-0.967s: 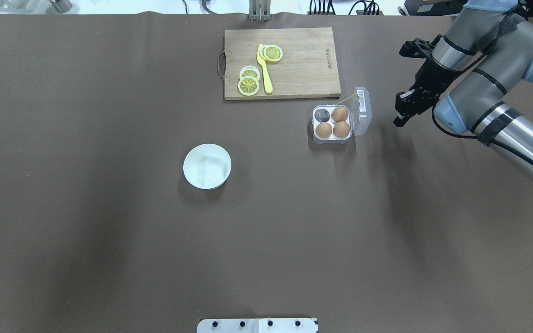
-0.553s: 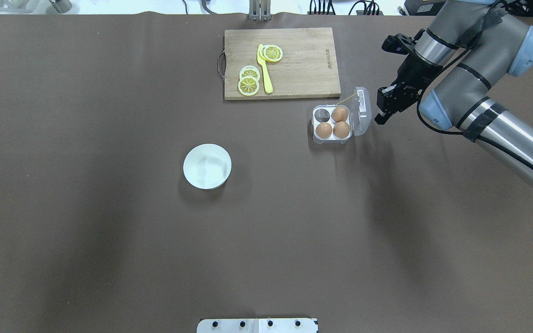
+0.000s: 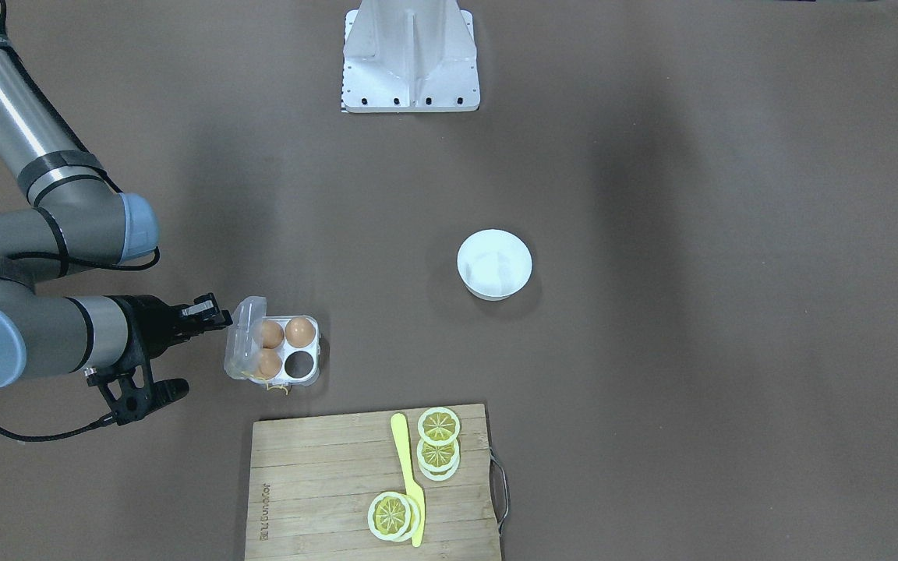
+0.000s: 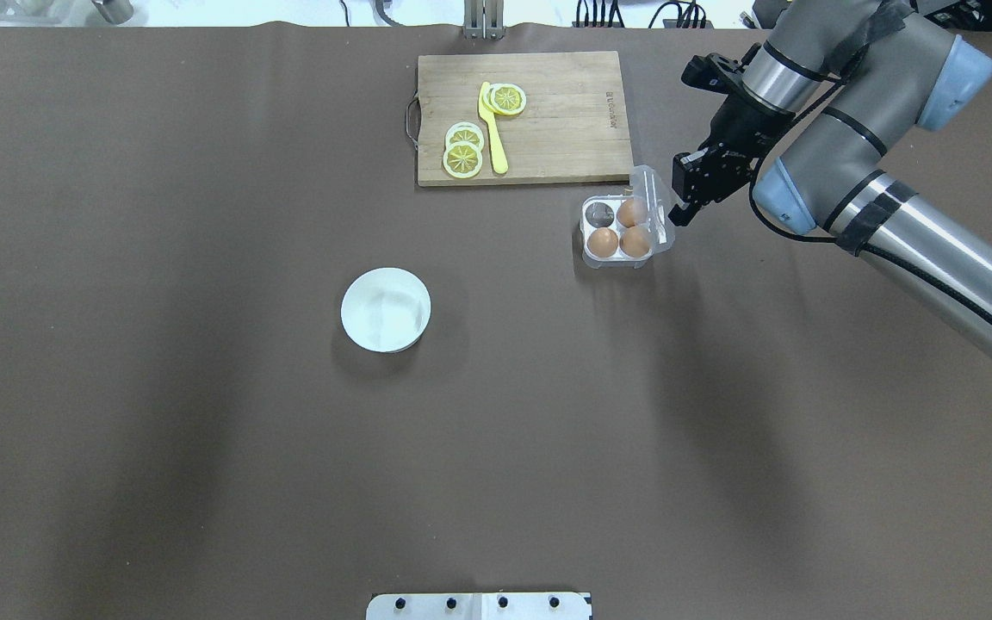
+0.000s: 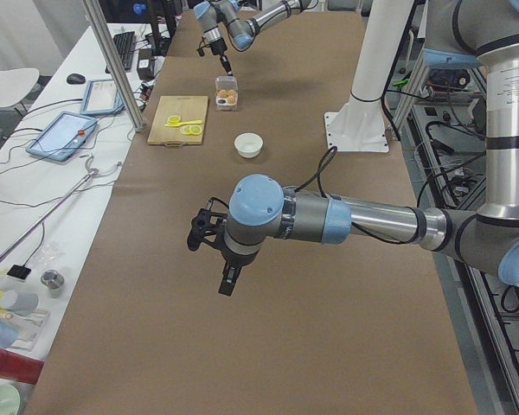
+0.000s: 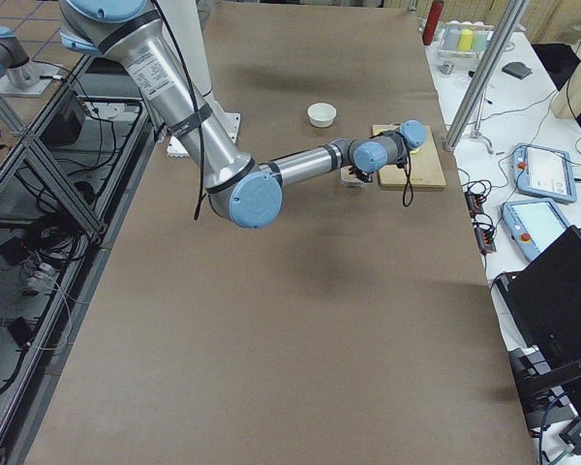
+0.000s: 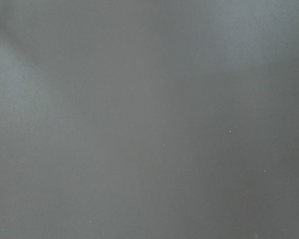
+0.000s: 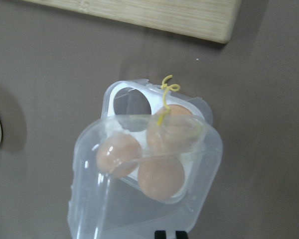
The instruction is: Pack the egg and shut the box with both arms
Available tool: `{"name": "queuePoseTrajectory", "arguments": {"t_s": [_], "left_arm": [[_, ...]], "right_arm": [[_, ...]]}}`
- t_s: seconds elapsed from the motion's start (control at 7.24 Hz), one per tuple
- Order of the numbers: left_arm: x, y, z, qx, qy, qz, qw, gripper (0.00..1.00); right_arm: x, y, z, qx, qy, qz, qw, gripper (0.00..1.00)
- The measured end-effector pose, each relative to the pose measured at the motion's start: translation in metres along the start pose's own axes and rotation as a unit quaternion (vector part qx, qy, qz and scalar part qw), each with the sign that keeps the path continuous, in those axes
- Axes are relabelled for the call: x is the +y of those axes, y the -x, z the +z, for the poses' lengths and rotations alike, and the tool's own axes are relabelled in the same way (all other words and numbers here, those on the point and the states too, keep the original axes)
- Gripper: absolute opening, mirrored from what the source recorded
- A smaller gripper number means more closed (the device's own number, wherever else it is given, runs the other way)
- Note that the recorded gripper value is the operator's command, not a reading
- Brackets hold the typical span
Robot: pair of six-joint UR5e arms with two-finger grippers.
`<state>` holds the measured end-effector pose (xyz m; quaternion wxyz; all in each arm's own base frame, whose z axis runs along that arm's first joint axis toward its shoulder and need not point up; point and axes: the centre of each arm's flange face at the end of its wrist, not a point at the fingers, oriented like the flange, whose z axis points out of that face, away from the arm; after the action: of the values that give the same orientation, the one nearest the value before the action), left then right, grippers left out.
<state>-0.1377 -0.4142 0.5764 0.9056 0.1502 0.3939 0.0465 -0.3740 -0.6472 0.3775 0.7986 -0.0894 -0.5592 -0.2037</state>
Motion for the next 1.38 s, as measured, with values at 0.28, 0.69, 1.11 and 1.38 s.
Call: {"name": "queuePoseTrajectory", "arguments": {"t_s": [0.28,0.69,1.11,1.38], "left_arm": [[0.008,0.0,0.001,0.0,-0.002,0.001,1.0,0.98],[0.004,-0.003,-0.001,0.006,-0.003,-0.004,1.0,0.98],[-0.002,-0.004,0.001,0.022,-0.004,-0.01,0.9997,0.98],[-0.008,-0.006,-0.001,0.021,-0.006,-0.02,0.9995,0.98]], "right_arm": [[-0.009,0.022,-0.005,-0.004,-0.004,0.008,1.0,0.7],[-0.014,0.031,-0.045,-0.007,-0.036,0.007,0.9993,0.99],[0.009,-0.022,-0.111,0.003,-0.086,0.035,0.9957,0.99],[0.049,-0.065,-0.169,0.019,-0.135,0.043,0.9898,0.99]]}}
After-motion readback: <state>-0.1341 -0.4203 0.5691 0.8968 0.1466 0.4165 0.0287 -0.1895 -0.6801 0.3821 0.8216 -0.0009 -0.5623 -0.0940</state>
